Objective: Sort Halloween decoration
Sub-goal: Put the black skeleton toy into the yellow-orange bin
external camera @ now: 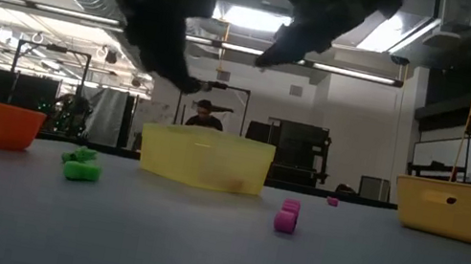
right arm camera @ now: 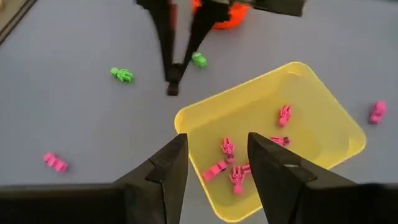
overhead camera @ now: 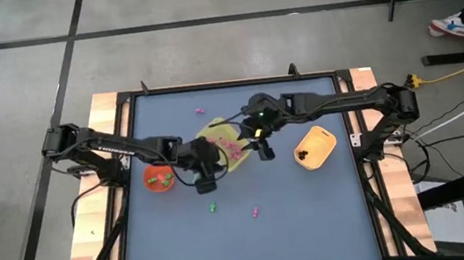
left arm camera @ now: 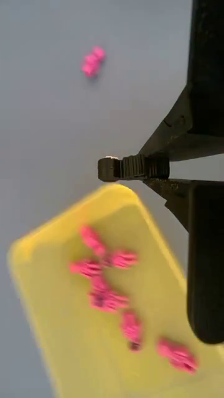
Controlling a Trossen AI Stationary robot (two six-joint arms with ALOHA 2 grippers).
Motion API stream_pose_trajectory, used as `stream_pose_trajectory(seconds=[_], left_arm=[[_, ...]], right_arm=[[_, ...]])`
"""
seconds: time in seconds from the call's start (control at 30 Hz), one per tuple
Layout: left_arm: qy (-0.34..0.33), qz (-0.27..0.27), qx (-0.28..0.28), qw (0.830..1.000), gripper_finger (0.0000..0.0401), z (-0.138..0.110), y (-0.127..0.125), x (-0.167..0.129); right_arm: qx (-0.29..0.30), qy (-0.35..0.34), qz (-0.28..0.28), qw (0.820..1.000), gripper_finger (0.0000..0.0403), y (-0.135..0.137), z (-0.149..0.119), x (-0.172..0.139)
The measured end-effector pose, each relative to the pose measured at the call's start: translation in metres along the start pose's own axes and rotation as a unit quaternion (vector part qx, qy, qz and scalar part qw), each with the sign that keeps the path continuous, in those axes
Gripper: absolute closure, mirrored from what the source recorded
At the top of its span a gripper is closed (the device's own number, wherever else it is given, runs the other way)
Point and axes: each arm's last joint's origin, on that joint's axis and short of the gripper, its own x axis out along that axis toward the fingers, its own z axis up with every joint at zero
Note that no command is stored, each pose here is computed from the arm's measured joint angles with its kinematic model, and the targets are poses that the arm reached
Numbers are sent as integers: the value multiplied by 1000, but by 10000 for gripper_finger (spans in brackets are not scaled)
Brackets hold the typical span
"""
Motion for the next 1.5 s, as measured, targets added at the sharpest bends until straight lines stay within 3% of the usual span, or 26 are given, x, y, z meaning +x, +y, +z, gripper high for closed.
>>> stream_pose_trajectory(seconds=[0.33,0.73,1.5], left_arm=[[-76,53,24,995,383,10,-10,-2],[-175,105,73,976,383,28,-13,-7],[-184,125,73,972,383,29,-12,-8]], right_arm=[[34,-40,36,998,237,0,3,4],[35,-42,36,998,237,0,4,5],[35,-42,36,998,241,0,4,5]])
